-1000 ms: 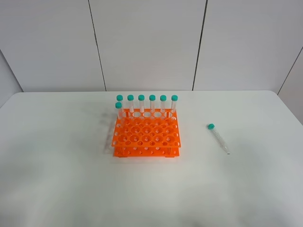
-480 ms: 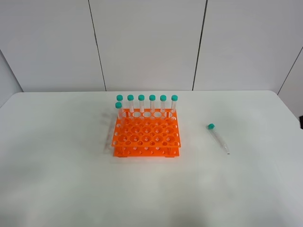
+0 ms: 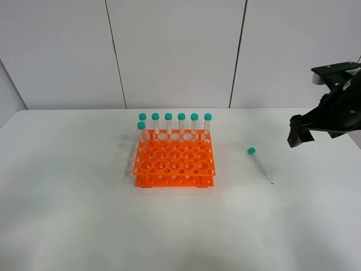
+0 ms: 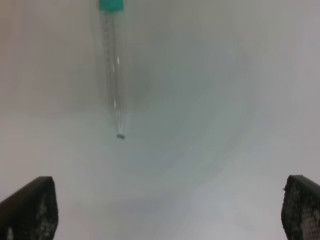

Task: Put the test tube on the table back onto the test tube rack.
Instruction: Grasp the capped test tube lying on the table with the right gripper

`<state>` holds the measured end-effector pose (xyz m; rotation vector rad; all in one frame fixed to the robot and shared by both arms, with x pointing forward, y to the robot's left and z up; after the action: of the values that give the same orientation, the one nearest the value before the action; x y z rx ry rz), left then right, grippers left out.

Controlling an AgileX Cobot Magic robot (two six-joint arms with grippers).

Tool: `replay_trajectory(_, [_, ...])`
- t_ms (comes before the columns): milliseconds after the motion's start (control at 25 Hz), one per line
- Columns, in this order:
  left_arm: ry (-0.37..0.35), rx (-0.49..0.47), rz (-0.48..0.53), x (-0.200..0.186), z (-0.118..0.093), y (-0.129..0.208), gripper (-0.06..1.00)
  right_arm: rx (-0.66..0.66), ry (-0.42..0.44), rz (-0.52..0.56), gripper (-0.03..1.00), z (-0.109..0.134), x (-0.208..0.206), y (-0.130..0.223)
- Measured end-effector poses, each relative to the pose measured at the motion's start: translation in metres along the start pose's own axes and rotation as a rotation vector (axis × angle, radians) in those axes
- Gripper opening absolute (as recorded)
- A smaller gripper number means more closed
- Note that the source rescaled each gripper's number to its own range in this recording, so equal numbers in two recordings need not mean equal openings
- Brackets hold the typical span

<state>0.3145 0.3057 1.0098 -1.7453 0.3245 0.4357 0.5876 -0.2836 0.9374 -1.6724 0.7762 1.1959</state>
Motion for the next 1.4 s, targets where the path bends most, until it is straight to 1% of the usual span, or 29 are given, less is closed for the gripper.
replay_trajectory(120, [0.000,0.000,0.000,0.000,0.000,0.000,0.85,-0.020,-0.030,0.029,0.98,-0.003,0.026,-0.016])
replay_trajectory(240, [0.000,0.000,0.000,0.000,0.000,0.000,0.85,-0.016,-0.102,0.037,0.98,0.006,0.048,-0.026])
replay_trajectory(360, [0.000,0.000,0.000,0.000,0.000,0.000,0.85,-0.006,-0.159,0.061,0.98,0.015,0.071,-0.025])
replay_trajectory(440, [0.000,0.000,0.000,0.000,0.000,0.000,0.85,-0.004,-0.172,0.073,0.98,0.017,0.076,-0.023])
replay_trajectory(560, [0.000,0.000,0.000,0.000,0.000,0.000,0.85,-0.025,-0.173,0.058,0.98,0.023,0.077,-0.028])
replay_trajectory(680, [0.000,0.000,0.000,0.000,0.000,0.000,0.85,-0.069,-0.171,0.045,0.98,0.036,0.077,-0.034])
replay_trajectory(760, [0.000,0.000,0.000,0.000,0.000,0.000,0.85,-0.071,-0.160,0.047,0.98,0.039,0.077,-0.035])
replay_trajectory(880, [0.000,0.000,0.000,0.000,0.000,0.000,0.85,-0.051,-0.123,0.042,0.98,0.029,0.078,-0.036])
replay_trajectory(1040, [0.000,0.000,0.000,0.000,0.000,0.000,0.85,-0.026,-0.112,0.042,0.98,0.020,0.081,-0.034])
replay_trajectory(1280, [0.000,0.000,0.000,0.000,0.000,0.000,0.85,-0.009,-0.154,0.077,0.97,0.027,0.110,-0.028])
replay_trajectory(1400, [0.000,0.000,0.000,0.000,0.000,0.000,0.85,0.008,-0.155,0.068,0.96,0.027,0.123,-0.029])
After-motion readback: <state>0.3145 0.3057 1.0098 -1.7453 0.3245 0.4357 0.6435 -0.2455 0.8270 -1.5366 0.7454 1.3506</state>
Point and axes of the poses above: a point on each arm's last joint axis where the gripper is mounted, x pointing out along that axis toward the gripper, z along the wrist's bending axis when the last joint is at zero, y = z × x, the point moved 9 cm from there along x, pointing out along that axis toward the gripper, and after that the axes turned 13 degrees about -x, right-handed, at the moved point
